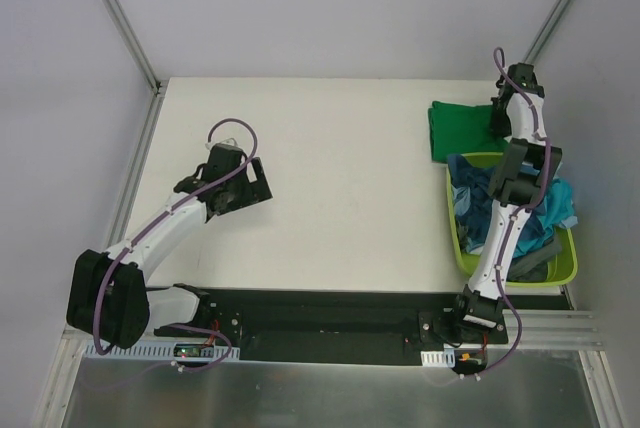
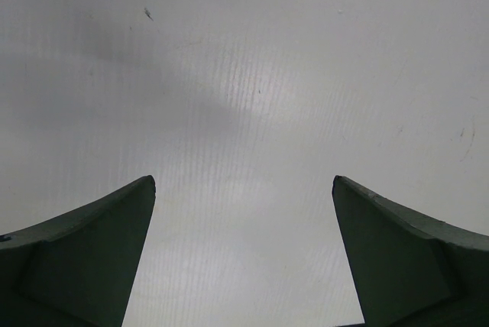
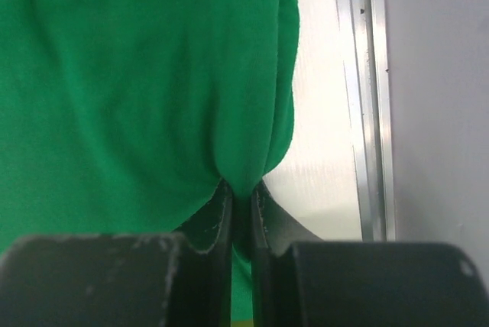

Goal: Fold and stack the t-shirts
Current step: Put the neatly folded tshirt into the corner of the board with the right arm

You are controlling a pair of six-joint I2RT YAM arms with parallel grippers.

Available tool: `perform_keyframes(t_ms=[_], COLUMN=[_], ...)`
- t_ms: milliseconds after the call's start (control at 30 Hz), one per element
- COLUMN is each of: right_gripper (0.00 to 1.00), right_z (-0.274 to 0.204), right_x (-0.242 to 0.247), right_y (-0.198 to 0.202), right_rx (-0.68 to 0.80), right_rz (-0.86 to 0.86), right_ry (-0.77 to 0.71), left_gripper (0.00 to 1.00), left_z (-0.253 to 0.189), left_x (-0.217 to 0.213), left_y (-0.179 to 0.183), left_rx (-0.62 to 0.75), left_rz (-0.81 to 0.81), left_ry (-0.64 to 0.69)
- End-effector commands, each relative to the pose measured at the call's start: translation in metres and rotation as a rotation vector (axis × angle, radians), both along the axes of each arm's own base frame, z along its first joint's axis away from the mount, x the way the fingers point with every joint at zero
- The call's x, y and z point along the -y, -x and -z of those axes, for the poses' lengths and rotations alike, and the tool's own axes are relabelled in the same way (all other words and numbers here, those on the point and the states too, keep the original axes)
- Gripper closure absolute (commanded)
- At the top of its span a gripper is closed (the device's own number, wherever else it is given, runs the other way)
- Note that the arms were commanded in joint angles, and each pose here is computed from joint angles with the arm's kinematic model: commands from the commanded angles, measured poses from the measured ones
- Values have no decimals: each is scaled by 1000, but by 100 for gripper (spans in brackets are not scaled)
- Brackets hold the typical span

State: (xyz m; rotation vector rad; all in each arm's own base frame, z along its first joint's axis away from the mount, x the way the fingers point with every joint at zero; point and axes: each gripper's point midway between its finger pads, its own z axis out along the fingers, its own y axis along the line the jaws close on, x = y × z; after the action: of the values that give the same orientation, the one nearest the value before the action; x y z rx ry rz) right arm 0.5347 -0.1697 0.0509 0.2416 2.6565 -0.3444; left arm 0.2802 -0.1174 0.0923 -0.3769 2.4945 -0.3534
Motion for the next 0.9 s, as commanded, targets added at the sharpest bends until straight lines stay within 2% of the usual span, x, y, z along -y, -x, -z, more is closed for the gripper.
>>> perform_keyframes(t_ms=[0, 33, 67, 133, 167, 233, 267, 333, 467, 633, 767, 833, 867], right_gripper=[92, 87, 71, 58, 47, 37, 29, 5, 4, 4, 4, 4, 4], right_z=[-40, -45, -52, -71, -83, -110, -126, -162, -205, -237, -231, -216, -204], right_x=[18, 21, 24, 25, 25, 18, 16, 1, -53, -129, -173, -187, -184], right_y=[-20, -21, -22, -24, -25, -26, -25, -17, 13, 81, 149, 179, 191], right_rx=[119, 130, 145, 183, 211, 272, 303, 365, 456, 662, 845, 865, 867], right_rz=[3, 7, 14, 16, 25, 23, 28, 7, -73, -193, -255, -256, -201], right_ry=[47, 58, 74, 88, 89, 68, 60, 28, -131, -292, -313, -330, -339], left_gripper=[1, 1, 1, 1, 1, 1, 1, 1, 1, 1, 1, 1, 1], left_z=[-15, -18, -20, -26, -29, -37, -41, -48, -71, -85, -85, -85, -84], left_x=[-5, -4, -3, -2, -1, -1, -1, -1, -3, -16, -31, -36, -37], left_y=[-10, -10, -9, -8, -8, -6, -5, -1, 9, 26, 34, 36, 37], left_rx=[36, 41, 45, 59, 70, 92, 105, 129, 214, 318, 376, 397, 405], left_rz=[-17, -16, -13, -11, -10, -9, -9, -7, -9, -37, -92, -104, -114], left_ry=[-16, -9, -4, 12, 17, 33, 38, 54, 90, 100, 80, 72, 73])
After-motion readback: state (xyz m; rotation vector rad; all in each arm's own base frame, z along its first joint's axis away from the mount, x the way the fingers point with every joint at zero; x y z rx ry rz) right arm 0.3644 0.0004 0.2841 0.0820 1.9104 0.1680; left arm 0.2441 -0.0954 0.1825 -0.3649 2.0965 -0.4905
